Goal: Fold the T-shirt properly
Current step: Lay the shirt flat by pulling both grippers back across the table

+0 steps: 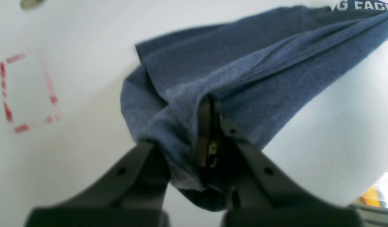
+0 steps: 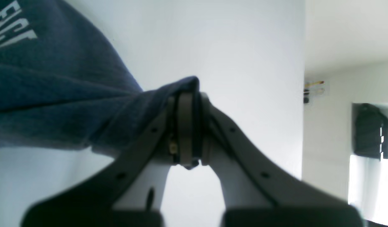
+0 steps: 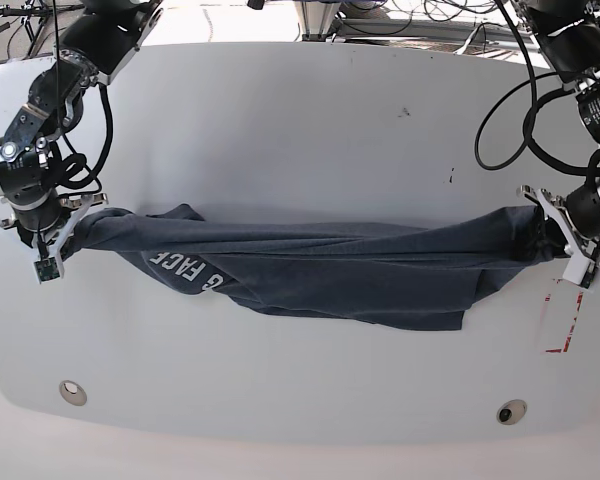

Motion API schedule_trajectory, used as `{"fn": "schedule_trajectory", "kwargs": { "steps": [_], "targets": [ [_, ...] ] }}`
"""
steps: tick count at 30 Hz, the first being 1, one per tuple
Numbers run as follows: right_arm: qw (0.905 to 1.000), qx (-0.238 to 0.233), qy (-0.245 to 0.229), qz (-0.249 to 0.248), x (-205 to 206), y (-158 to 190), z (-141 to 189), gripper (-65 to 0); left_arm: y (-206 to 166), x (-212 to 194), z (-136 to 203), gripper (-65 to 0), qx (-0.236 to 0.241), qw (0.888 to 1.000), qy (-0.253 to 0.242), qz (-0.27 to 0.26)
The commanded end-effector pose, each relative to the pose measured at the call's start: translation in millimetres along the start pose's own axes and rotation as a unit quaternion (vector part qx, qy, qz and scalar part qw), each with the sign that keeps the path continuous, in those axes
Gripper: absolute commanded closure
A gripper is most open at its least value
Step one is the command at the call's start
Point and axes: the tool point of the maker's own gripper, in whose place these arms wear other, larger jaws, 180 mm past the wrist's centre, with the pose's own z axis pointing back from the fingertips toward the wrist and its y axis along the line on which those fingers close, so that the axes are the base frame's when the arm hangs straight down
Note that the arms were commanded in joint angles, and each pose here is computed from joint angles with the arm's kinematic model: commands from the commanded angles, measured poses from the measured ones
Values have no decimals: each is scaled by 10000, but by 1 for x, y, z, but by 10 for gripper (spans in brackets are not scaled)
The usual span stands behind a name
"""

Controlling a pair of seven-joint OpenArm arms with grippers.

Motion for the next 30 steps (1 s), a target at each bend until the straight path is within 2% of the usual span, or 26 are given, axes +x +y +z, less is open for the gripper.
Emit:
{"fn": "schedule_trajectory", "kwargs": {
  "steps": [1, 13, 24, 30],
  "targets": [
    [9994, -202, 282, -9, -21, -6, 5, -2, 13, -8, 16, 0, 276, 9996, 86, 16],
    [9915, 220, 1234, -345, -107, 36, 16, 0, 10, -86, 55, 0, 408, 9941, 786, 621],
    [9746, 613, 2116, -411, -180, 73, 42, 0, 1, -155, 91, 0, 487, 9785, 1724, 1022],
    [9690, 757, 2313, -427, -196, 86, 50, 0, -6, -175, 102, 0, 463, 9713, 2039, 1134]
  ]
}}
